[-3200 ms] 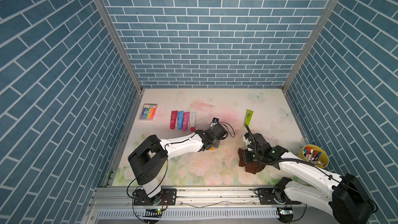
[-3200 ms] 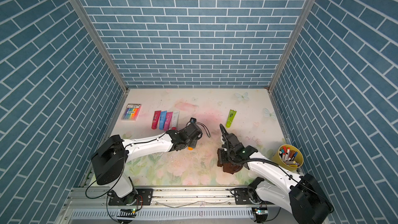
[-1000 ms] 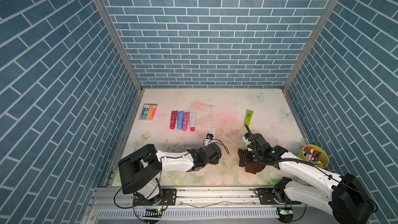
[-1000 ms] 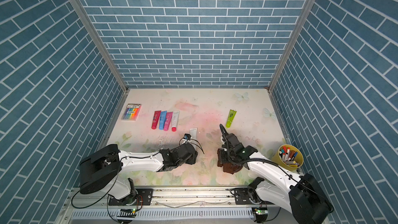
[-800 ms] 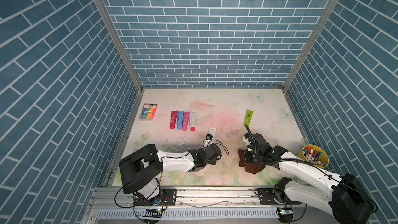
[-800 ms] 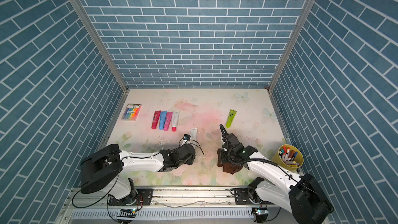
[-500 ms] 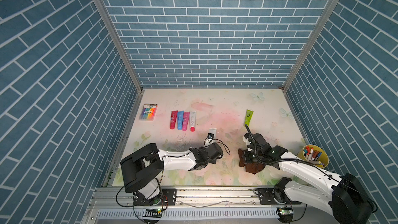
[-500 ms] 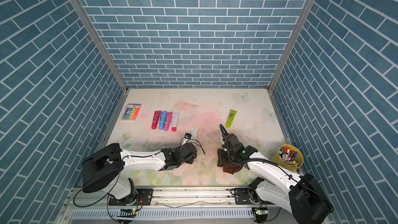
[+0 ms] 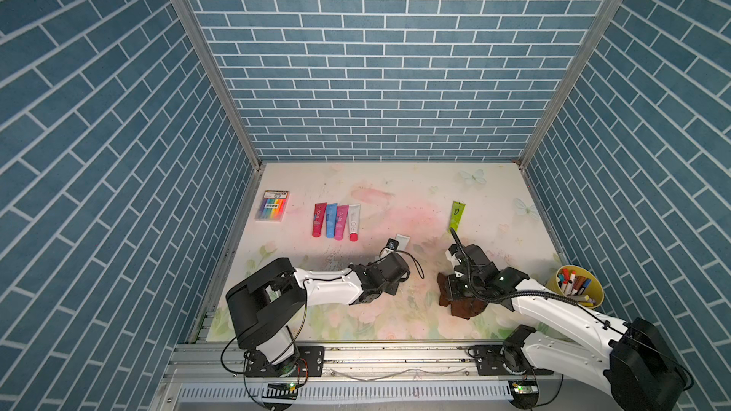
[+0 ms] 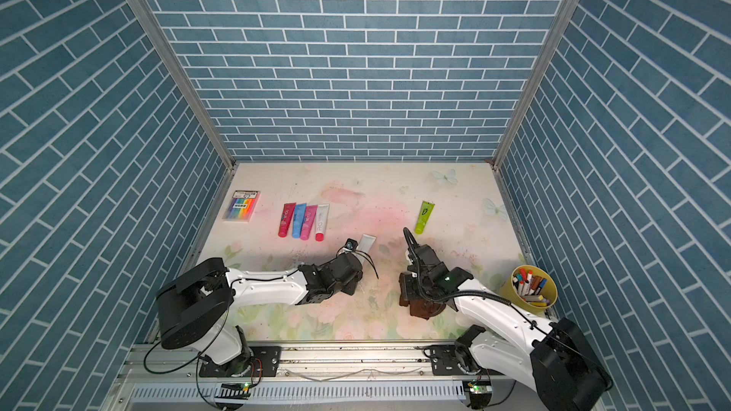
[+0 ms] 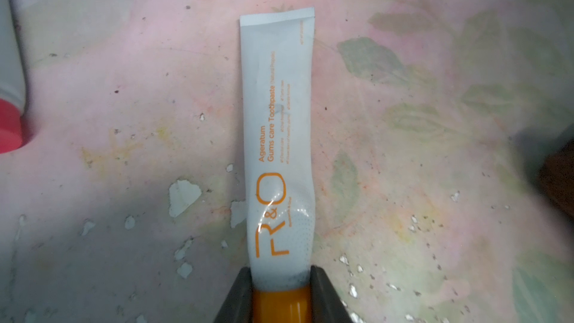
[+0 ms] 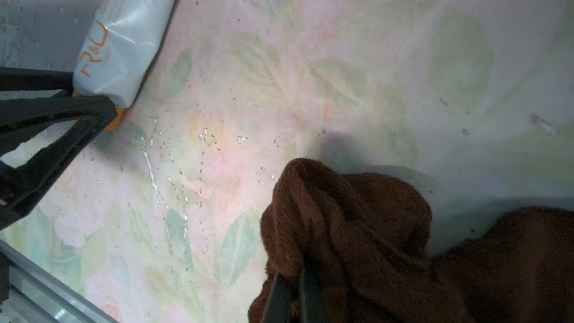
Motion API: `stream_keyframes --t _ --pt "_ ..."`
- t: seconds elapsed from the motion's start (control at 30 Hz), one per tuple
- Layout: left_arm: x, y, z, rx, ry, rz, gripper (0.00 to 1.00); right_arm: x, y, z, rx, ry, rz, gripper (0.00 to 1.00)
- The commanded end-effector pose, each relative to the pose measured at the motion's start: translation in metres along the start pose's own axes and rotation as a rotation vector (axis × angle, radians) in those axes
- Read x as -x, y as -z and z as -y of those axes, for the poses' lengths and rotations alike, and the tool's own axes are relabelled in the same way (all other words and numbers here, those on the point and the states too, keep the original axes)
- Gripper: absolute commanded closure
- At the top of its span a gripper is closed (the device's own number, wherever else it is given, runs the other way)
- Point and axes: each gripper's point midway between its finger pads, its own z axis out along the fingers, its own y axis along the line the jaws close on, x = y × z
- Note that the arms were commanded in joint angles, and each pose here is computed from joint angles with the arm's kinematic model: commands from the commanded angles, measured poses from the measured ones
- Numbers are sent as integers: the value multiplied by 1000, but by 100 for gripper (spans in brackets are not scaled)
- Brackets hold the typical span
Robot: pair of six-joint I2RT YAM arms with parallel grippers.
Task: Wipe the surface of the toothpaste tube
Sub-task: Adjust the toothpaste at the center of the board, then wipe the dirt from the toothpaste tube.
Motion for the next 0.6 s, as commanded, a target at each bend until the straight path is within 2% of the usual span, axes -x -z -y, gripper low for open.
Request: stream_keyframes --t 0.0,0.13,0.37,0.57 --pt "-9 1 20 -114 -144 -43 82 6 7 -8 25 66 15 100" --pt "-25 10 33 -199 -257 -49 82 29 11 -28 86 91 59 100" --pt "-40 24 33 -254 -269 -13 81 69 1 -49 108 115 93 100" --pt "-42 29 34 -282 -277 12 81 90 -24 -56 99 144 94 100"
